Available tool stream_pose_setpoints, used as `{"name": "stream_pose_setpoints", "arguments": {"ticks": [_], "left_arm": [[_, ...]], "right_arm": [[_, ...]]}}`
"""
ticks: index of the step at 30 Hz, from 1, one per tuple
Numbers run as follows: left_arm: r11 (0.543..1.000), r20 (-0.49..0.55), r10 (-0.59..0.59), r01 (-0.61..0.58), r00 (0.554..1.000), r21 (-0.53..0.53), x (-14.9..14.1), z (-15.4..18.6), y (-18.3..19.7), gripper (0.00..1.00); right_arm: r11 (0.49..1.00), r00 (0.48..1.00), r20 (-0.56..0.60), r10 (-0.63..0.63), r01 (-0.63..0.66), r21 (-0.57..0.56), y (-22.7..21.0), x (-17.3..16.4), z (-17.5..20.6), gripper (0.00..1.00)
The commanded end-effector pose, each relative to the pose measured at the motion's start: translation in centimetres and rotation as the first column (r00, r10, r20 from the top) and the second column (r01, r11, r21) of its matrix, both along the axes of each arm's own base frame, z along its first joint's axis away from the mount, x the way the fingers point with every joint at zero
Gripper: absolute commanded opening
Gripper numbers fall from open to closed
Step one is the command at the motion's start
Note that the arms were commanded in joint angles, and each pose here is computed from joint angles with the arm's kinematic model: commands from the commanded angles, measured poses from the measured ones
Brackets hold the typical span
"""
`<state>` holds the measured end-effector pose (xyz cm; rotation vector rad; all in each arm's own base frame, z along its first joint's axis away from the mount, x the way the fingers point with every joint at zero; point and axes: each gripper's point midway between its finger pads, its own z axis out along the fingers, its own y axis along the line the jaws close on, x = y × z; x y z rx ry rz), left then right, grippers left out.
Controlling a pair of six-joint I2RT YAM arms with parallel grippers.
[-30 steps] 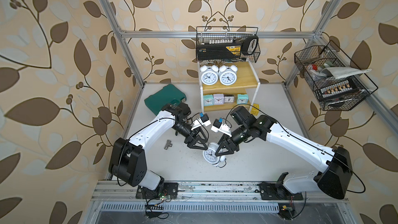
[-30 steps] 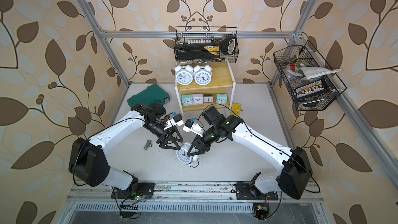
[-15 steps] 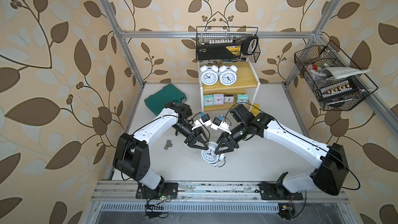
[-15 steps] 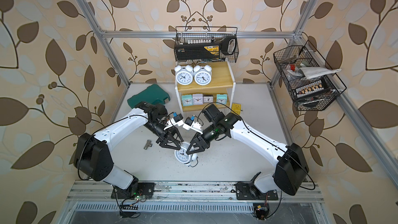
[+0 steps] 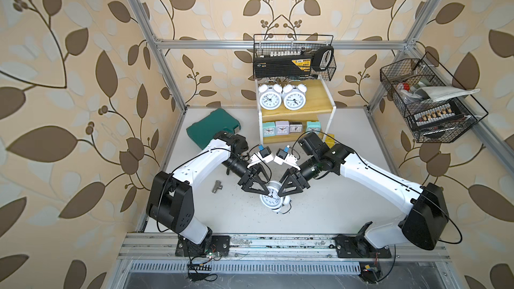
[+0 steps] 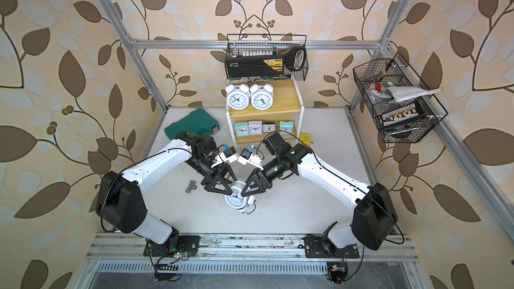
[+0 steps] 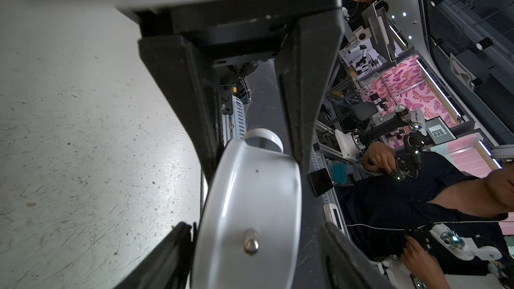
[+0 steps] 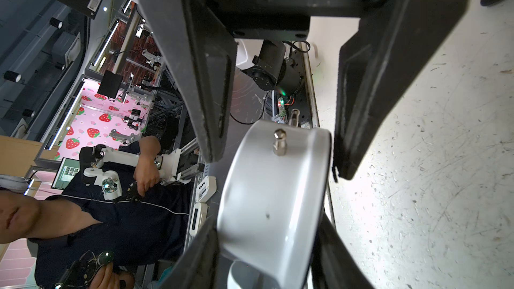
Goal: Place the alarm clocks on the shelf by style
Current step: Pick up the alarm from the center of the board.
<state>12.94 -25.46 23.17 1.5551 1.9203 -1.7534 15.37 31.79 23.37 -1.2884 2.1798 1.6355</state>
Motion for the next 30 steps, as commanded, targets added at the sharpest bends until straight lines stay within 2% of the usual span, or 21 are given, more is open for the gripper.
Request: {"name": "stream_pose_setpoints", "arguments": {"ticks": [1,6,15,19,20,21,22,25,30], "left_arm": [[0.999,0.0,-0.05,0.05,0.999,0.018,-1.1,0.0,-0.3,0.71],[0.999,0.007,-0.052,0.052,0.999,0.01,-1.1,0.1,-0.3,0.62],[0.999,0.004,-0.054,0.054,0.999,-0.002,-1.2,0.4,-0.3,0.35],[0.999,0.007,-0.031,0.031,0.999,-0.012,-0.7,0.8,-0.5,0.26],[1.0,0.01,-0.014,0.014,1.0,-0.017,-0.3,1.0,-0.5,0.24],[1.0,0.012,0.005,-0.005,1.0,-0.023,0.0,1.2,-0.4,0.23],[0.999,0.015,0.035,-0.035,0.999,-0.037,0.7,1.5,-0.3,0.22],[0.987,0.008,0.134,-0.133,0.991,-0.091,2.9,2.8,0.3,0.22],[0.946,-0.027,0.258,-0.259,0.966,-0.195,5.8,5.8,1.6,0.22]], "right_arm": [[0.99,0.996,0.086,0.023,-0.035,0.139,0.9,0.8,3.0,0.37],[0.988,0.997,0.081,-0.001,-0.011,0.152,0.6,1.1,2.7,0.37],[0.989,0.997,0.074,-0.026,0.015,0.147,0.2,1.5,2.3,0.4],[0.989,0.992,0.083,-0.092,0.082,0.121,-0.1,2.3,2.0,0.56],[0.987,0.989,0.083,-0.118,0.108,0.117,-0.2,2.5,1.9,0.66],[0.984,0.986,0.085,-0.143,0.132,0.116,-0.4,2.7,2.0,0.93],[0.98,0.98,0.088,-0.178,0.168,0.111,-0.6,3.0,2.0,0.99],[0.957,0.951,0.12,-0.285,0.274,0.096,-1.3,3.9,2.2,0.99],[0.878,0.865,0.158,-0.477,0.461,0.127,-2.5,6.1,3.7,0.99]]}}
